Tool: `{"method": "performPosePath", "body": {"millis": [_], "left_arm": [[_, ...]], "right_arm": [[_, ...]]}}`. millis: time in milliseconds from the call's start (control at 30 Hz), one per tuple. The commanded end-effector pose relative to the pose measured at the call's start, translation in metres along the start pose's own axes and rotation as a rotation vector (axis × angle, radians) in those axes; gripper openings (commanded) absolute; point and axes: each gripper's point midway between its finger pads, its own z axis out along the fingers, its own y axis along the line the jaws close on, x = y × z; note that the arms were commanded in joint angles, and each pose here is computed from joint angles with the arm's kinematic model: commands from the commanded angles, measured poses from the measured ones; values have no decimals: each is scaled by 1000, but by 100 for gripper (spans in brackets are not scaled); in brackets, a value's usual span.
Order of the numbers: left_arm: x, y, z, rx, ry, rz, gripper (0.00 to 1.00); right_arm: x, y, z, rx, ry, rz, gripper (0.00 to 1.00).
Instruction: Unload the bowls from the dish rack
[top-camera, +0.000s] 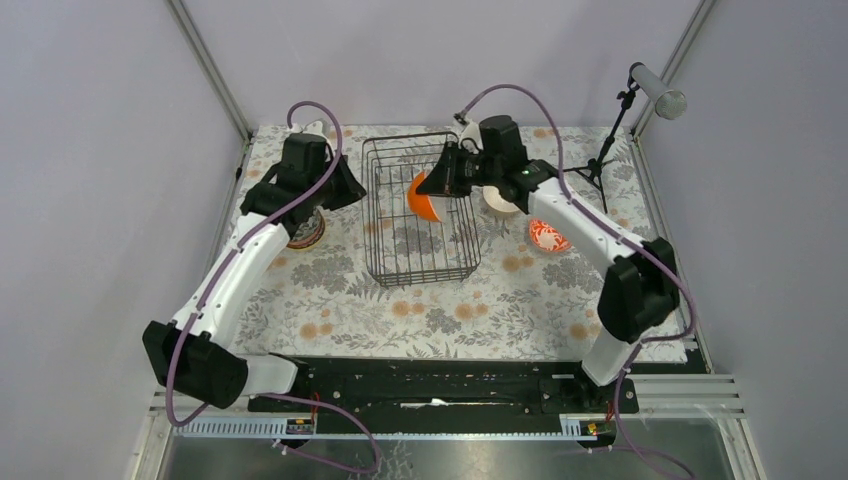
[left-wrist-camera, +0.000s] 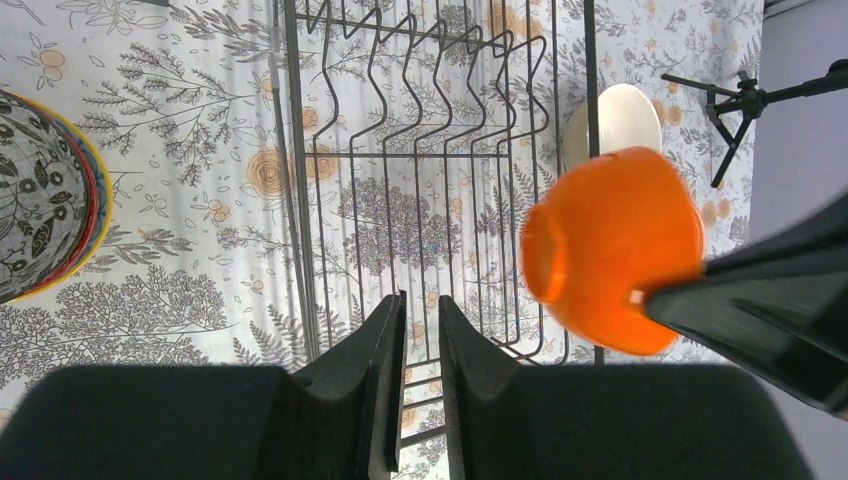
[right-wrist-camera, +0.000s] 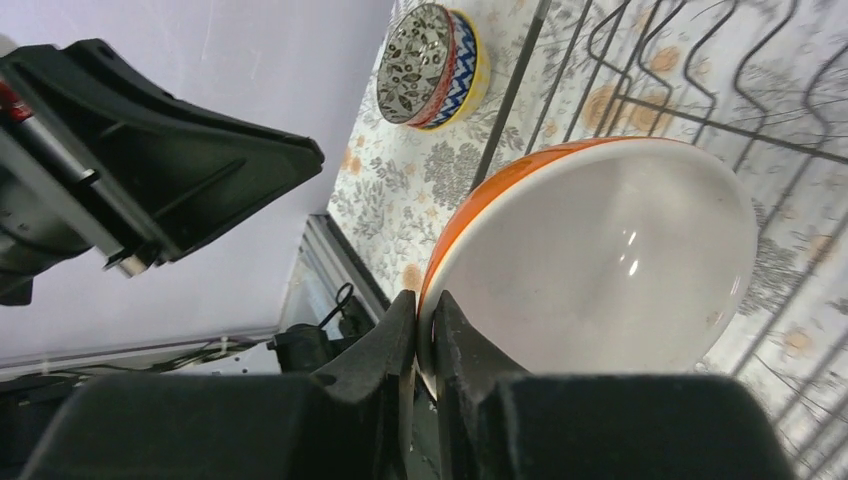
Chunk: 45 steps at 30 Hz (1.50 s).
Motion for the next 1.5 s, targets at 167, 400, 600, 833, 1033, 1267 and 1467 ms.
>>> {"method": "performPosePath", "body": {"millis": [167, 400, 600, 833, 1033, 1267, 1467], "left_arm": [[-12, 1, -18, 36, -132, -9, 25], [3, 16, -18, 3, -126, -14, 37], [8, 22, -22, 9, -157, -8, 47], [13, 29, -23, -2, -165, 15, 50], [11, 39, -23, -36, -204, 20, 52], [5, 50, -30, -70, -285, 25, 53], [6, 59, -30, -103, -305, 21, 55]], "right_arm": [[-13, -8, -80, 285, -195, -194, 0], [17, -57, -112, 512, -172, -211, 0], [46, -100, -122, 644, -117, -228, 0], [60, -150, -118, 809, -62, -203, 0], [59, -183, -101, 894, -30, -191, 0], [57, -207, -78, 938, 6, -159, 0], [51, -211, -67, 936, 5, -165, 19]]}}
